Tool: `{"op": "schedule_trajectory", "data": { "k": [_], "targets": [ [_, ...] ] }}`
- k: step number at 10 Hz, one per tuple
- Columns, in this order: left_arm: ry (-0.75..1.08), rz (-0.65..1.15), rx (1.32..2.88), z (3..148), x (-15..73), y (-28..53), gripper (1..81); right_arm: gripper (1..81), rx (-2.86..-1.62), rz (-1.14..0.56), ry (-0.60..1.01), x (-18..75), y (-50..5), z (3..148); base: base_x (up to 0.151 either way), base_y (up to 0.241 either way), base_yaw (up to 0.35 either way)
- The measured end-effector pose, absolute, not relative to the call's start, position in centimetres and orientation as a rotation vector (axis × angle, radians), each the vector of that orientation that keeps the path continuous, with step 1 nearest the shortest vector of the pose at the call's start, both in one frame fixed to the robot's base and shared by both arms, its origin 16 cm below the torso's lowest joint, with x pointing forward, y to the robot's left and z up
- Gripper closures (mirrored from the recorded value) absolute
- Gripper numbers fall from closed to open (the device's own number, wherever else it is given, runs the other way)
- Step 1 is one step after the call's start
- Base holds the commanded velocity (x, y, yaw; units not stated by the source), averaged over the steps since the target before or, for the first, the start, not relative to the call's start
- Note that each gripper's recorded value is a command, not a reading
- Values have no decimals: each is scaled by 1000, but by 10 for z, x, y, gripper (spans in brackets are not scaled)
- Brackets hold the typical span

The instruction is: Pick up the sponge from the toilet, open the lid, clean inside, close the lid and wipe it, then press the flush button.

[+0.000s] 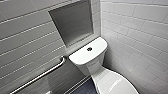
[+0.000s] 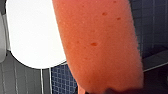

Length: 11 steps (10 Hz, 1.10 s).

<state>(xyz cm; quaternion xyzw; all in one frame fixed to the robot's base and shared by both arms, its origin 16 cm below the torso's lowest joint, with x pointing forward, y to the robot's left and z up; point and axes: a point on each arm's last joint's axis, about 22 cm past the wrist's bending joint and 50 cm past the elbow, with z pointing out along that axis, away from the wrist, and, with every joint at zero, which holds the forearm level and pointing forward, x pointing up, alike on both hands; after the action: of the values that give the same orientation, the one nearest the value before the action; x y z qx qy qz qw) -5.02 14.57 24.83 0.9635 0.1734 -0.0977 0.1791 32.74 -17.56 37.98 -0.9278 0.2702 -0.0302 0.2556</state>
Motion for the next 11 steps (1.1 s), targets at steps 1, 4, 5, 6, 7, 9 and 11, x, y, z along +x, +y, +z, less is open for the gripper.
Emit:
{"op": "schedule_trajectory", "data": {
  "k": [1, 4, 5, 6, 7, 9, 11],
  "targets": [
    [490, -276, 2732, 248, -50, 152, 10, 811, -2532, -40, 668, 307, -172, 372, 0, 0, 0],
    [488, -278, 2749, 247, -51, 166, 10, 811, -2655, 26, 412, 253, -212, 318, 0, 0, 0],
    [486, -267, 2750, 245, -46, 167, 10, 811, -2701, 37, 339, 241, -231, 298, 0, 0, 0],
    [484, -261, 2753, 245, -42, 170, 10, 811, -2720, 47, 300, 233, -239, 290, 0, 0, 0],
    [481, -255, 2757, 248, -40, 175, 10, 811, -2744, 79, 170, 209, -249, 273, 0, 0, 0],
    [459, -215, 2753, 260, -29, 184, 10, 811, -2734, 156, 70, 156, -248, 284, 0, 0, 0],
    [414, -117, 2698, 281, 1, 175, 10, 811, -2733, 163, 9, 122, -250, 302, 0, 0, 0]
  ]
}}
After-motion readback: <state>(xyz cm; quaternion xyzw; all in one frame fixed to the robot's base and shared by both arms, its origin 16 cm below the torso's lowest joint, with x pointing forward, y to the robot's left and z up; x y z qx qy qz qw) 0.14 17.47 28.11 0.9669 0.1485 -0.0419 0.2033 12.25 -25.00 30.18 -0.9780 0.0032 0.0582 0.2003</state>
